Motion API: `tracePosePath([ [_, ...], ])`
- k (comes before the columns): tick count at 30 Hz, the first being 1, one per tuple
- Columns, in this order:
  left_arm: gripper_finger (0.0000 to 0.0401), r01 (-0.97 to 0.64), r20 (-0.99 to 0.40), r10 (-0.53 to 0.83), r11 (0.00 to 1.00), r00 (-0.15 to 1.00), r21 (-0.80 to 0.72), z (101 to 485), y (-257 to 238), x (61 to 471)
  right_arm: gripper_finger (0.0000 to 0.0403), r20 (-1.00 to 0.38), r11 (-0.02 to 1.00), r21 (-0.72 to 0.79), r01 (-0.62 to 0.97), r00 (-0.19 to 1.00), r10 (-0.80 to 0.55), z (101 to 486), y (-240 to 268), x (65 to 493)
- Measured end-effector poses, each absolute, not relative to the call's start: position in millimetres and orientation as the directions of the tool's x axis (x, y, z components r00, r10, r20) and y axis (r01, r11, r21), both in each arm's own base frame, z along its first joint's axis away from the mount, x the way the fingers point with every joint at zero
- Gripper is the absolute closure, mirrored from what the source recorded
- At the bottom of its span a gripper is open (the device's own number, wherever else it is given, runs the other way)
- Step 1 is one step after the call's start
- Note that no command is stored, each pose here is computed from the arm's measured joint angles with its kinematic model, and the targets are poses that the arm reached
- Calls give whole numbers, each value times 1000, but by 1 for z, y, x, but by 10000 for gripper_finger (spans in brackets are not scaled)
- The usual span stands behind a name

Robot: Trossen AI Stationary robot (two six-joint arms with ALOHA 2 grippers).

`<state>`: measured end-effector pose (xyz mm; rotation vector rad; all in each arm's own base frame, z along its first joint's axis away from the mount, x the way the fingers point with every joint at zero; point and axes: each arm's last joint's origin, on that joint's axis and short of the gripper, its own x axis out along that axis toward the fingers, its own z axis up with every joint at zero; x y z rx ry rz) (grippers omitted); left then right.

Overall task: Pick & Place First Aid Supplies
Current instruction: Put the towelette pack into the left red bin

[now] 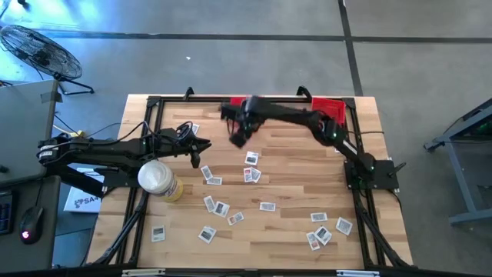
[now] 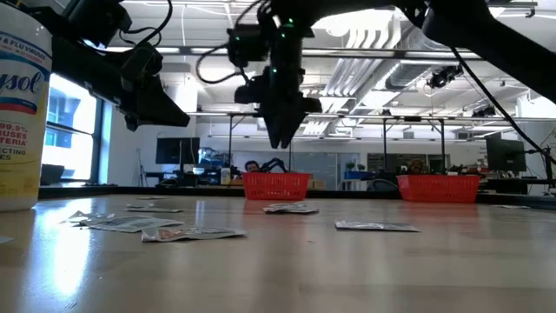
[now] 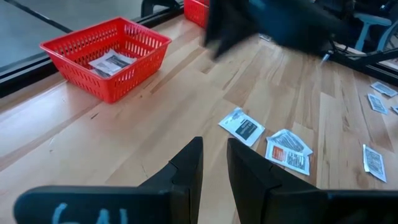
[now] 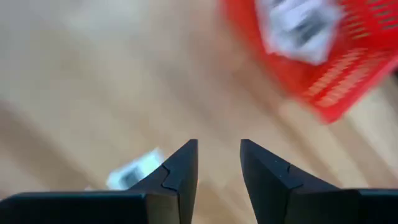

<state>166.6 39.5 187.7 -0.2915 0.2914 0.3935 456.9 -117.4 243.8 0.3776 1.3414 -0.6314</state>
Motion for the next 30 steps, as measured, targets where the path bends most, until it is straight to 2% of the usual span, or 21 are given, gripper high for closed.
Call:
tracePosePath([
  [2, 330, -414, -332, 331, 883, 883, -220, 188, 40, 167, 288, -979, 835, -119, 537, 78, -189, 239, -94, 459],
  [4, 330, -414, -331, 331, 883, 883, -220, 188, 39, 167, 288, -984, 872, -165, 461, -16, -178, 234, -76, 454],
  [6, 330, -414, -332, 331, 883, 883, -220, 188, 39, 167, 288, -963, 861, -268, 432, -141, -230, 227, -67, 445],
  [7, 330, -414, -332, 331, 883, 883, -220, 188, 39, 167, 288, -955, 847, -296, 441, -156, -253, 223, -67, 442],
  [11, 330, -416, -335, 332, 883, 882, -219, 187, 40, 166, 288, -976, 837, -214, 504, -140, -166, 206, -69, 434],
  [14, 330, -416, -340, 331, 883, 880, -218, 187, 39, 166, 288, -975, 819, -220, 530, -156, -161, 183, -74, 428],
  [18, 330, -419, -356, 329, 882, 874, -214, 185, 39, 166, 289, -991, 802, -134, 582, -77, -109, 166, -84, 428],
  [22, 330, -421, -361, 330, 882, 872, -213, 185, 39, 166, 289, -999, 792, -48, 608, -12, -52, 163, -88, 429],
  [30, 330, -422, -363, 330, 881, 871, -212, 185, 39, 165, 289, -999, 766, 29, 642, 48, -2, 158, -93, 432],
])
